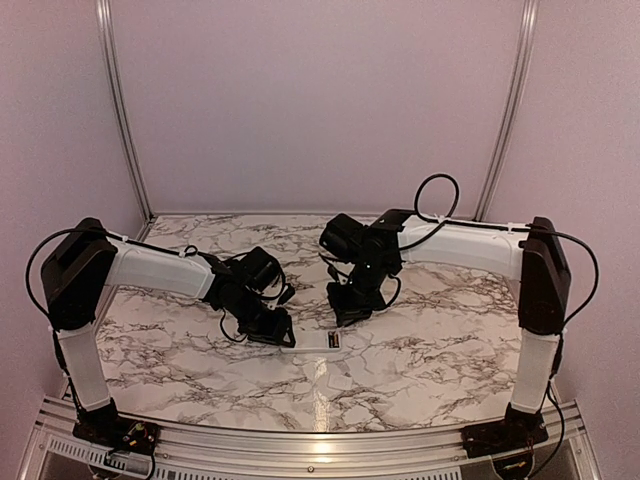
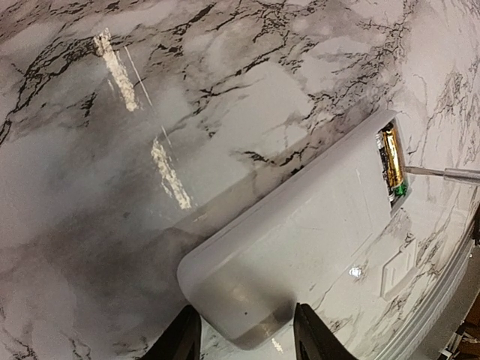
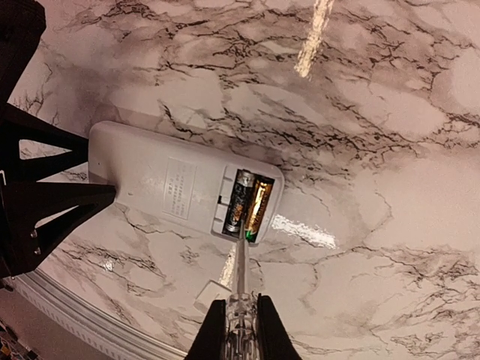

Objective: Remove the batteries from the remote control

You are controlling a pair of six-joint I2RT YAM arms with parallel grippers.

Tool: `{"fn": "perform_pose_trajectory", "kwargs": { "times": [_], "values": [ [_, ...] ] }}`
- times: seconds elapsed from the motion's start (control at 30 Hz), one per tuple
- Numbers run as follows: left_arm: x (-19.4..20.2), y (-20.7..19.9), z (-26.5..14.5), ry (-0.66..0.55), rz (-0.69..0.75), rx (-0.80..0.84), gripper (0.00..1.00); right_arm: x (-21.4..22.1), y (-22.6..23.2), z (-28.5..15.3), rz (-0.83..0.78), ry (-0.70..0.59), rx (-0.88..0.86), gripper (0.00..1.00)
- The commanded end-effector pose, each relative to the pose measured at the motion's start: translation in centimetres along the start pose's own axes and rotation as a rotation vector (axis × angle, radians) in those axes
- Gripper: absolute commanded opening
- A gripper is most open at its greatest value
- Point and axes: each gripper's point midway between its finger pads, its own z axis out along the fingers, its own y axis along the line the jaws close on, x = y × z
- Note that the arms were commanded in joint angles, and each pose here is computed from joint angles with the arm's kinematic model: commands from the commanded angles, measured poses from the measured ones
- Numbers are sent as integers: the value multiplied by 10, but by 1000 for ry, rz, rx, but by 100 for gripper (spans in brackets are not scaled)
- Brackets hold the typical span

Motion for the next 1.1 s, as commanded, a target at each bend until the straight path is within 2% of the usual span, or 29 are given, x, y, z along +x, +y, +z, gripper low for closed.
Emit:
{"fn": "perform_pose_trajectory", "kwargs": {
  "times": [0.0,1.07],
  "values": [
    [-8,-2,1,-14,6,-2,44,-8,5,4,-9,-16,10,0],
    [-8,-6,-1,-19,6,10,40,-5,0,20,-33,11,33,0]
  ]
}}
